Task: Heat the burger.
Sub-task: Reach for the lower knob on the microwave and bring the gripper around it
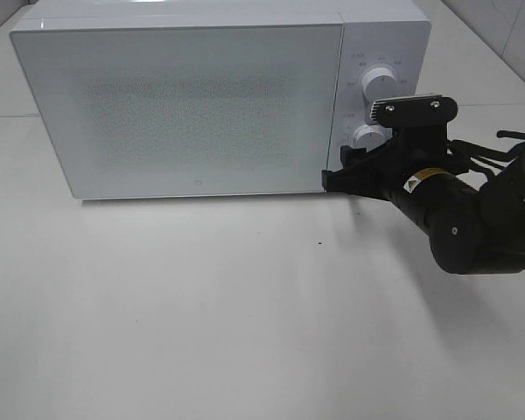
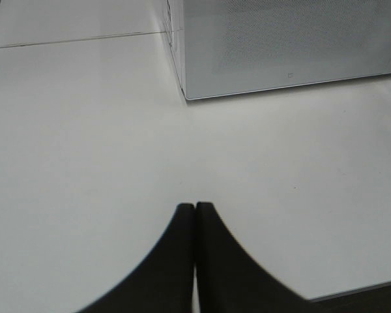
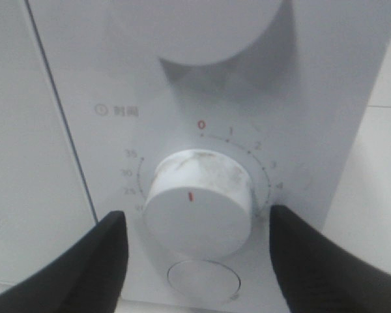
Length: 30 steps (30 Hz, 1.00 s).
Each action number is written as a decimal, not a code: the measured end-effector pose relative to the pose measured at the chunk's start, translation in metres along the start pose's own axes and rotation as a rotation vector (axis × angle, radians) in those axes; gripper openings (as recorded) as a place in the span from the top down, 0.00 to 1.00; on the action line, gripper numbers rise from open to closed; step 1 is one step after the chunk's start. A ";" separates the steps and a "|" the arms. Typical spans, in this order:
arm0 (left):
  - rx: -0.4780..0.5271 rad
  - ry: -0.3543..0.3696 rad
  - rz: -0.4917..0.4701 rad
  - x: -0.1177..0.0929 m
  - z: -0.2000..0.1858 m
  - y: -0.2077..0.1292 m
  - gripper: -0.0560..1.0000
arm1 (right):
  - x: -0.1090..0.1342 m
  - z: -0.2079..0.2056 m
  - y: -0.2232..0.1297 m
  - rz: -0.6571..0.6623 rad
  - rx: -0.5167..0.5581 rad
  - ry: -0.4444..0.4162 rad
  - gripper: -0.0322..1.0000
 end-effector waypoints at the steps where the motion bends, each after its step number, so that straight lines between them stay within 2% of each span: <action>1: 0.000 0.000 0.000 0.000 0.000 0.000 0.95 | 0.000 0.000 0.000 0.000 0.000 0.000 0.37; 3: 0.000 0.000 0.000 0.000 0.000 0.000 0.95 | 0.000 0.000 0.003 -0.003 -0.019 -0.003 0.43; 24: 0.000 0.000 0.000 0.000 0.000 0.000 0.95 | 0.000 -0.001 0.008 -0.033 -0.049 -0.004 0.44; 30: 0.000 0.000 0.000 0.000 0.000 0.000 0.95 | 0.001 -0.003 0.012 -0.043 -0.086 0.003 0.47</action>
Point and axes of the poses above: a point on each arm's last joint axis where the gripper is mounted, z pointing out along that axis toward the gripper, x along the wrist's bending axis when the last joint is at zero, y = z × x, the point moved 7 cm from there along z, pointing out along that axis toward the gripper, and after that the axes turned 3 degrees about -z, right-handed, at the moved point
